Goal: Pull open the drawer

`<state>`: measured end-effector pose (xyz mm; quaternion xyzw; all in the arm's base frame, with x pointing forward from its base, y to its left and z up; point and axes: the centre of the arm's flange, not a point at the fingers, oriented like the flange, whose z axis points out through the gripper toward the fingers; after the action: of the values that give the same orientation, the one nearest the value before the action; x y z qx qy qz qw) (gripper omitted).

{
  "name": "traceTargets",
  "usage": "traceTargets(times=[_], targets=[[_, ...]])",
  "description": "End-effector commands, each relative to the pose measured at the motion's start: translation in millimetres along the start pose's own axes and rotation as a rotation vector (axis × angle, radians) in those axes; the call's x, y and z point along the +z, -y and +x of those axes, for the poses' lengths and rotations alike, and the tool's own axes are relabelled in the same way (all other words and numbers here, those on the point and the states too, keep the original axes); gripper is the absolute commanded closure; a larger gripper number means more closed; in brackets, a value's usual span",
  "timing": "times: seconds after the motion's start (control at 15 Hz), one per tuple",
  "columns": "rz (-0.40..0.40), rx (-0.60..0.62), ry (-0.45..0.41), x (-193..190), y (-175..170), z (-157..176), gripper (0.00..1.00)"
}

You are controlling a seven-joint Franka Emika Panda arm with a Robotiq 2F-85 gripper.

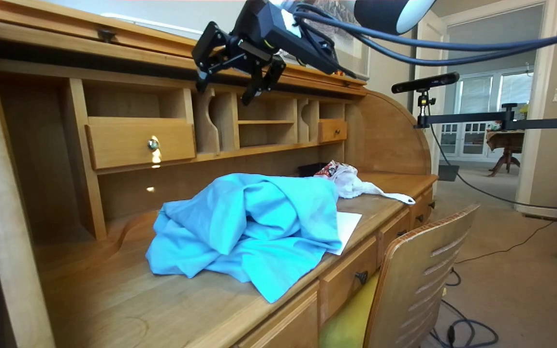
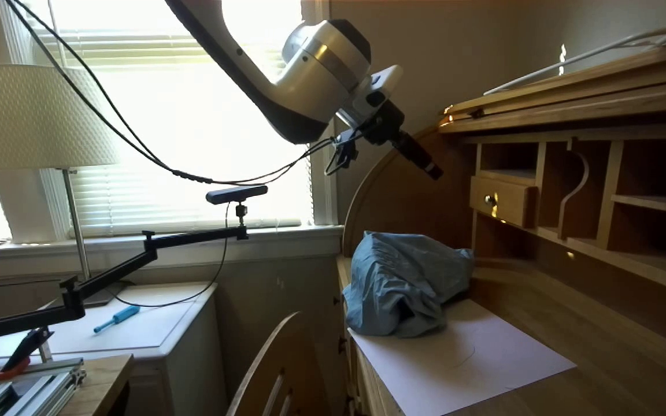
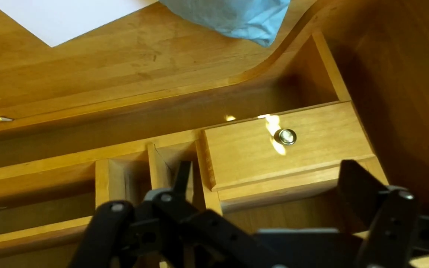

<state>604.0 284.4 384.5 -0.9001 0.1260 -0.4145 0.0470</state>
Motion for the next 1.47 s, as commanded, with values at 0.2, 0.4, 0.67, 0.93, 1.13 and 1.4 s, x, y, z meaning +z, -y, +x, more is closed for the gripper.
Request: traceTargets(times=[0.2, 0.4, 0.67, 0.93, 1.13, 1.4], targets=[[0.001, -0.058, -0.094, 58.1, 28.8, 13.8, 0.00], [-0.015, -0.070, -0.110, 74.1, 38.9, 10.4, 0.00], [-0.051, -0.076, -0.142, 93.0, 53.4, 2.8, 0.00], [-0.086, -0.089, -0.194, 108.8, 62.4, 1.0, 0.00], [-0.105, -0.075, -0.212, 119.4, 66.3, 3.4, 0.00], [-0.107, -0.074, -0.220, 130.3, 69.4, 4.4, 0.00]])
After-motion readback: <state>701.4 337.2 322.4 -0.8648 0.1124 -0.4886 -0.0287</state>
